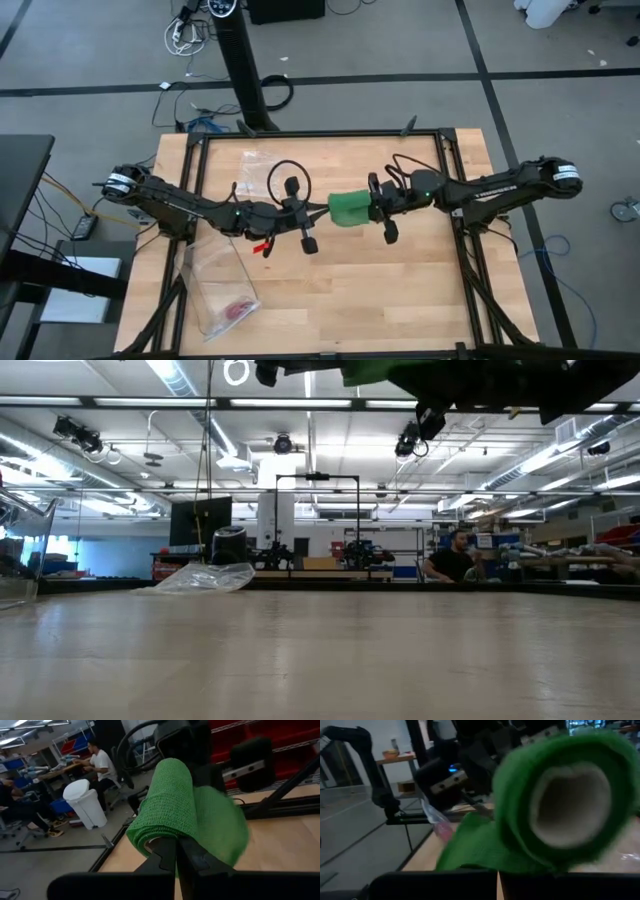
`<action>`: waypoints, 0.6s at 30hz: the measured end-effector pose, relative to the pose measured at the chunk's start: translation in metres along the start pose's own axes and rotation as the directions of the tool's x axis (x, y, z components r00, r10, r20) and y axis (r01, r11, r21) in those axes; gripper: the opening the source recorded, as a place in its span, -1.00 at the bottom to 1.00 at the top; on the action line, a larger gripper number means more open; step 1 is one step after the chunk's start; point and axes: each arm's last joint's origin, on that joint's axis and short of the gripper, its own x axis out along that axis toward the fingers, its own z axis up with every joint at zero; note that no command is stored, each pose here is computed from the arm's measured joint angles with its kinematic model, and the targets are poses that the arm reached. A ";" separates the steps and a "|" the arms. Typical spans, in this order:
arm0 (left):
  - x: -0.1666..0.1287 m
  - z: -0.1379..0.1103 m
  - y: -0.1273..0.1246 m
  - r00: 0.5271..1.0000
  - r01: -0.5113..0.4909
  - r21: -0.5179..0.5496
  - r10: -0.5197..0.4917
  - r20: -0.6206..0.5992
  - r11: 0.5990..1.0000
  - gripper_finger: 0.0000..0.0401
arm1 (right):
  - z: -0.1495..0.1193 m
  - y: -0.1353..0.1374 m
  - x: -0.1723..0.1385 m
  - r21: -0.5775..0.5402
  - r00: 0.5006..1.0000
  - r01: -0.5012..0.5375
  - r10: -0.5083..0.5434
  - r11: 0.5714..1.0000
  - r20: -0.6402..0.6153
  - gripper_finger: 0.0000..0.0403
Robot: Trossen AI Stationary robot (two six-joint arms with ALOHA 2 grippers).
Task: Roll bandage
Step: Roll the green bandage
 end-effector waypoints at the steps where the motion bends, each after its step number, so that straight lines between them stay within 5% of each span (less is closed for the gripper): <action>1: 0.000 0.000 0.000 1.000 0.000 0.002 0.000 -0.001 1.000 -0.98 | 0.001 0.001 0.001 -0.001 1.000 -0.006 0.006 1.000 0.003 -0.99; 18: 0.001 -0.004 -0.006 0.999 -0.044 0.048 0.045 -0.018 0.998 -0.98 | 0.009 0.005 0.003 0.006 1.000 -0.002 0.002 1.000 0.007 -0.96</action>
